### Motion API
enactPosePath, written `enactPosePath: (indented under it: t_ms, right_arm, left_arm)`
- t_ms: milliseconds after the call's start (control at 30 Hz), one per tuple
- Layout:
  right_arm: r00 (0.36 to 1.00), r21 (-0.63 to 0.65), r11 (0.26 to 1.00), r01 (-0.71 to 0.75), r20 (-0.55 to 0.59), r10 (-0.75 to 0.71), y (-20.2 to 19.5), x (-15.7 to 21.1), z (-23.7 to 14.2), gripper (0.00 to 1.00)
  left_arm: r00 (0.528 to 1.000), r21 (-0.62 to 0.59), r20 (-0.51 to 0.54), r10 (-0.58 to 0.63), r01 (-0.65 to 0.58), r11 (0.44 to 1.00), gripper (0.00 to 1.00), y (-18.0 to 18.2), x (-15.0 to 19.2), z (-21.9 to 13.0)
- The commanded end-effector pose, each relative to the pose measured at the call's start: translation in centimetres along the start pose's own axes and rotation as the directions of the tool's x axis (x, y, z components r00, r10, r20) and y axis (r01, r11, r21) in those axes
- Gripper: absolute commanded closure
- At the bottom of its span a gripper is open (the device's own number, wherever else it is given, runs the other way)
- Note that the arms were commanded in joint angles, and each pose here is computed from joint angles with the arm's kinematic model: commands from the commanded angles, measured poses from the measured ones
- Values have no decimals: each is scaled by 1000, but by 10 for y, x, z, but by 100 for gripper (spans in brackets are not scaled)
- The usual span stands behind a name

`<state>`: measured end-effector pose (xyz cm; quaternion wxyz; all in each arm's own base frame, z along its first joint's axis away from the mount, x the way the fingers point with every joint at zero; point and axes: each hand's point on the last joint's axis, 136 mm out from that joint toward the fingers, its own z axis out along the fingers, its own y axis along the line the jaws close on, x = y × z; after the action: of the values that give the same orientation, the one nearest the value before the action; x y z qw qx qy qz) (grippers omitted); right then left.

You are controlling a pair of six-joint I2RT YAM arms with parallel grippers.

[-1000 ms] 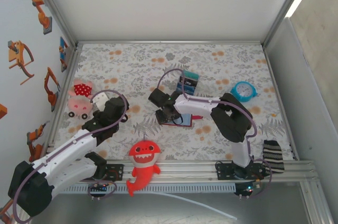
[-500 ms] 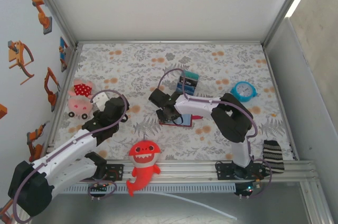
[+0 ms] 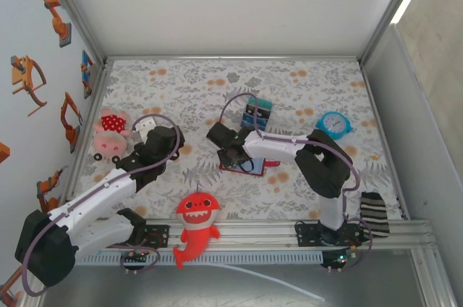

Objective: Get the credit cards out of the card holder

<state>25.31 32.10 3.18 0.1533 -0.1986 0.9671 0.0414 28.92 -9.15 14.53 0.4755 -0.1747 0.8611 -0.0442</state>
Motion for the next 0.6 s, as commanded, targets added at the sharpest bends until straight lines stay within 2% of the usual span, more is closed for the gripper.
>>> enactPosePath:
  t_ms: [0,100,200,567]
  right_arm:
    - [999,35,999,-31,39,29,-9,-3,-16,75]
    - [998,56,998,-38,44,35,-15,-1,-18,67]
    - [998,82,996,-44,44,40,-21,2,-18,63]
    - [994,147,985,-94,71,85,-43,10,-24,62]
  left_arm:
    - [1000,65,3,20,-20,998,3,-19,-11,-1]
    - [1000,87,-2,18,-18,996,3,-25,-13,0]
    - [1000,100,-3,15,-14,995,3,-29,-14,0]
    - [999,119,-21,48,-45,992,3,-36,-13,1]
